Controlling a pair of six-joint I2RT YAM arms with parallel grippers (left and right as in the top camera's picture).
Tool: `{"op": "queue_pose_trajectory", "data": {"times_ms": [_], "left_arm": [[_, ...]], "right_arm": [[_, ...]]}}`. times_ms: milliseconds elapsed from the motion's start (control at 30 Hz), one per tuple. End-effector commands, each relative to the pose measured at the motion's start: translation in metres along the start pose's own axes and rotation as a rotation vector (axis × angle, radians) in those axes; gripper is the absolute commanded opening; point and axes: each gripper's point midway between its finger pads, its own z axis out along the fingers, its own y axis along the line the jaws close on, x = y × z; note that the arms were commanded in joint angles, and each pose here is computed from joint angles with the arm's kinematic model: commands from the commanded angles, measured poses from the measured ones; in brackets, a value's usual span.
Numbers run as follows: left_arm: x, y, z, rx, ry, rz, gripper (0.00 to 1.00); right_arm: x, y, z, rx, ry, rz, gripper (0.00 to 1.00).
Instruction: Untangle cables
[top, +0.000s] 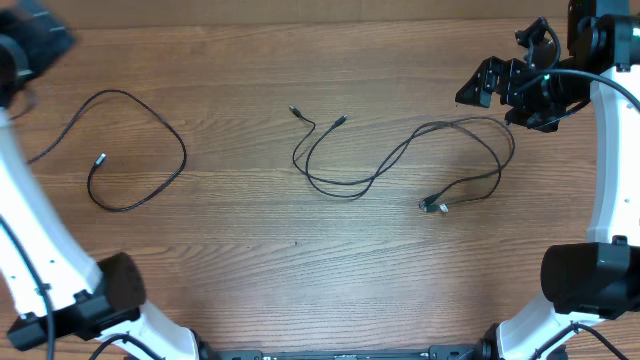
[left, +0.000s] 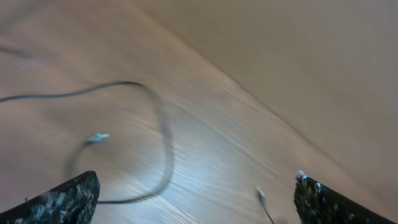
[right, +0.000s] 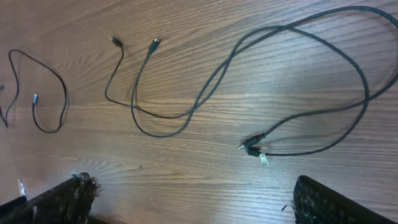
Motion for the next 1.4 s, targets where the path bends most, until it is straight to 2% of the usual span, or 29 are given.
{"op": "queue_pose_trajectory", "data": {"times_ms": [0, 200, 333, 367, 400, 667, 1000, 1167, 1300, 1367], "left_arm": [[0.048, -0.079, 0.013, 0.19, 0.134, 0.171, 0.99], [0.127, -0.163, 0.036, 0.302, 0.3, 0.345, 1.0], [0.172, -0.192, 0.06, 0.321, 0.405, 0.414, 0.98], [0.187, -0.2, 0.069, 0.327, 0.439, 0.433, 0.97], [0.22, -0.216, 0.086, 0.352, 0.524, 0.465, 0.96], [0.307, -0.237, 0.138, 0.382, 0.719, 0.58, 1.0], [0.368, -0.261, 0.193, 0.494, 0.82, 0.572, 0.98], [0.382, -0.272, 0.196, 0.519, 0.813, 0.598, 0.97], [0.391, -0.265, 0.212, 0.413, 0.773, 0.616, 0.95], [0.397, -0.263, 0.22, 0.397, 0.78, 0.604, 0.89]], "right_arm": [[-0.004, 0.002, 0.002, -0.004, -0.012, -0.006, 1.0], [-0.012, 0.003, 0.002, -0.007, -0.042, 0.009, 1.0], [-0.012, 0.003, 0.002, -0.006, -0.042, 0.008, 1.0], [-0.012, 0.003, 0.002, -0.006, -0.043, 0.008, 1.0], [-0.012, 0.003, 0.002, -0.007, -0.045, 0.007, 1.0], [-0.012, 0.001, 0.002, 0.0, -0.042, -0.002, 1.0], [-0.012, 0.001, 0.002, 0.001, -0.042, -0.002, 1.0], [-0.011, 0.001, 0.002, 0.001, -0.038, 0.0, 1.0], [-0.007, 0.001, 0.002, 0.002, -0.025, 0.006, 1.0], [-0.008, 0.001, 0.002, 0.002, -0.027, 0.005, 1.0]]}}
